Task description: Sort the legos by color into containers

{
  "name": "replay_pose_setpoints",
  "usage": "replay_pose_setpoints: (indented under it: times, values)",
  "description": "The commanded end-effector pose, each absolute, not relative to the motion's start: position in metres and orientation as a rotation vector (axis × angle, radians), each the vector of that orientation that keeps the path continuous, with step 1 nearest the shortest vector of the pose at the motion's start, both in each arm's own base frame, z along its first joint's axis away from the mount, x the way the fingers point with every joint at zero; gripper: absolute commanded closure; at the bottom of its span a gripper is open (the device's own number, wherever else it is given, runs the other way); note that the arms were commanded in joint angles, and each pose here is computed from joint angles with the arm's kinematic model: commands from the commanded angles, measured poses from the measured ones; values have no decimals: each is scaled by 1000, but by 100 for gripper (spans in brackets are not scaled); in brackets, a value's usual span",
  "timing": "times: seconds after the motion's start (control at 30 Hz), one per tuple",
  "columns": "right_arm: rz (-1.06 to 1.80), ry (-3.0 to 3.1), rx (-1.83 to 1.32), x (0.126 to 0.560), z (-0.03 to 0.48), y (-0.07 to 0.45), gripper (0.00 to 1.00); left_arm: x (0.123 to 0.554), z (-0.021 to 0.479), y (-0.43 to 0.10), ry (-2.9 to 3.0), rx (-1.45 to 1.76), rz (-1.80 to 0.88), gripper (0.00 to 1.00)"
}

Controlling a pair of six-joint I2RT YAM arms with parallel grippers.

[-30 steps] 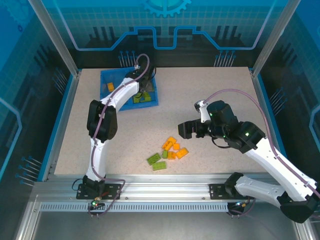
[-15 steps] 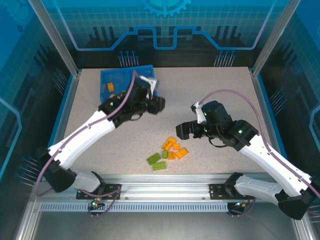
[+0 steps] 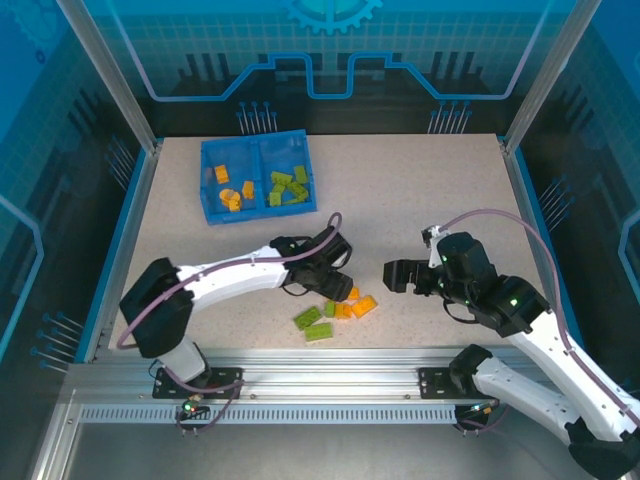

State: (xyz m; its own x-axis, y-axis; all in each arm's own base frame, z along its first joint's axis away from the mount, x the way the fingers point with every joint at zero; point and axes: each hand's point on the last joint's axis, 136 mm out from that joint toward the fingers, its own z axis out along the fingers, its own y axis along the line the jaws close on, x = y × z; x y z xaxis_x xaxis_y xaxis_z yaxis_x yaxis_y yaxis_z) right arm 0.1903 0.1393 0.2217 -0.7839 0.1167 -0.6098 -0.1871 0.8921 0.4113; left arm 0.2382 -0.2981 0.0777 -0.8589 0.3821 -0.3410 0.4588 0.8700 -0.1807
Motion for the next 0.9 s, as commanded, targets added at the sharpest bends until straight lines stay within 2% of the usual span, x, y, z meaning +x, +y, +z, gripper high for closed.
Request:
replay_pose_setpoints:
  times: [0.0,0.17,0.43,0.53,0.7,0.87]
  values:
    - [606,2458,-1,181,204,133,0,241,60,-296,2762,641,-314,36]
    - [671,2492,-70,176,198,146,0,245,31,-296,2819,664,-229,38]
    - [686,2649,-160,163,177,157,0,249,7,-292,2846,622,-169,53]
    - [677,2636,-146,165,179,155,0,250,3,-291,2843,601,-164,62]
    - [710,2616,-146,168,184,160,0,258,24,-291,2788,533,-232,70]
    - [730,2633,-169,165,179,163,1,277,77,-279,2670,409,-312,75]
